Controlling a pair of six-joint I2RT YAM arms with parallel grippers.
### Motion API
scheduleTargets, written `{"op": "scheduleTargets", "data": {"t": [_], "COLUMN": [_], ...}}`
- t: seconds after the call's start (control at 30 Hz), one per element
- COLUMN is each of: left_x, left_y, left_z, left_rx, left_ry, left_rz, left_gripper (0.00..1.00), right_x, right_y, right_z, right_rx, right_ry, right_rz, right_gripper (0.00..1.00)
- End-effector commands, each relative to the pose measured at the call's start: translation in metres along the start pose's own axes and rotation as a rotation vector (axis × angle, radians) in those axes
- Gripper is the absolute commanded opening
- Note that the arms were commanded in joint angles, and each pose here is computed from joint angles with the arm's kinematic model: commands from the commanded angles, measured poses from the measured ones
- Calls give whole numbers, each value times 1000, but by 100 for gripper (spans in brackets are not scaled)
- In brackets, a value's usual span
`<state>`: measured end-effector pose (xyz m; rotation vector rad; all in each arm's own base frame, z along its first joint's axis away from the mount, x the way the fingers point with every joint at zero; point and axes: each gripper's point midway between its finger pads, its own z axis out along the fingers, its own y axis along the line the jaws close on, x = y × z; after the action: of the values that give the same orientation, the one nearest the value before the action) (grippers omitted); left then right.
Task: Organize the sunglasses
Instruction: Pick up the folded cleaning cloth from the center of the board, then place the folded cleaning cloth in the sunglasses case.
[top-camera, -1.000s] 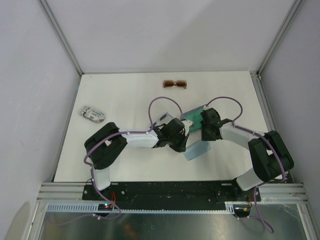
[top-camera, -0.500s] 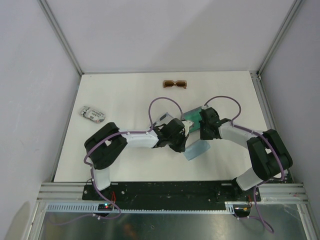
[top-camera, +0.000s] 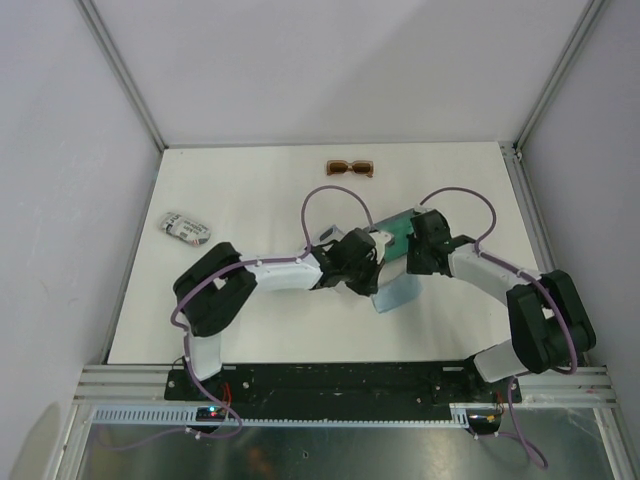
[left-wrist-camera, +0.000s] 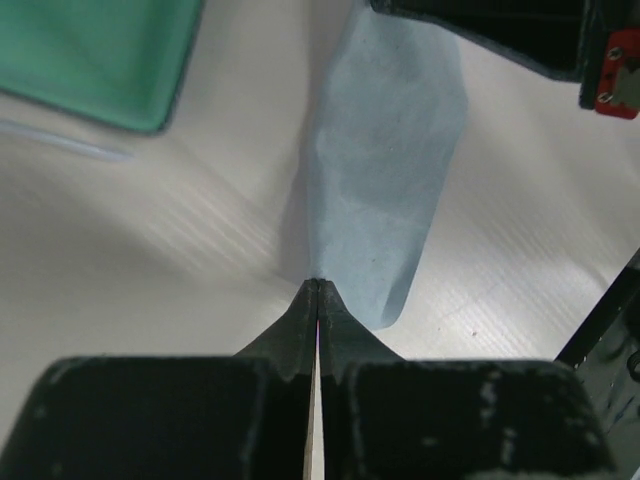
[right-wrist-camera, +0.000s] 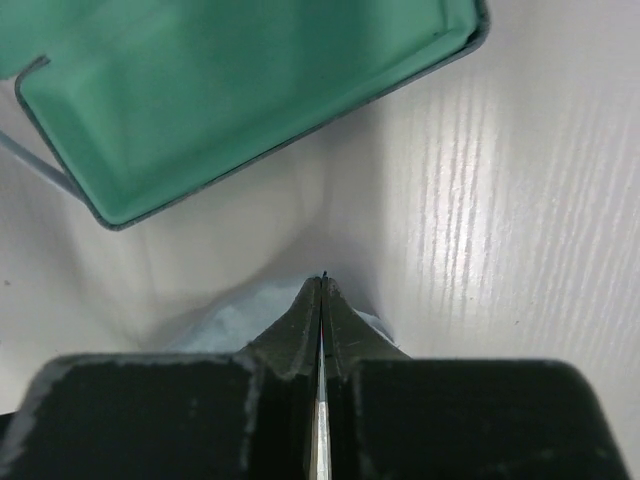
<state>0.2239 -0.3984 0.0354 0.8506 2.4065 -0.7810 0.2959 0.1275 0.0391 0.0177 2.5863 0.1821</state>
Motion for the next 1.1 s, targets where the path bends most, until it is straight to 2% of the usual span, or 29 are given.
{"op": "scheduleTargets", "data": {"t": [0.0, 0.47, 1.07], "left_x": [-35, -73, -111], "left_y": [2, 27, 54], "left_z": [-1, 2, 12], "left_rx": [-30, -131, -180], "left_ry": [-81, -168, -231], "left_rz": [2, -35, -76], "left_gripper": [0, 0, 0], "right_x": [-19, -57, -113], "right_y": [-2, -18, -19], "right_z": [-5, 5, 20], "right_rx": [-28, 2, 3], "right_ry": [-58, -111, -185], "right_rz": [49, 113, 142], "right_gripper": [0, 0, 0]}}
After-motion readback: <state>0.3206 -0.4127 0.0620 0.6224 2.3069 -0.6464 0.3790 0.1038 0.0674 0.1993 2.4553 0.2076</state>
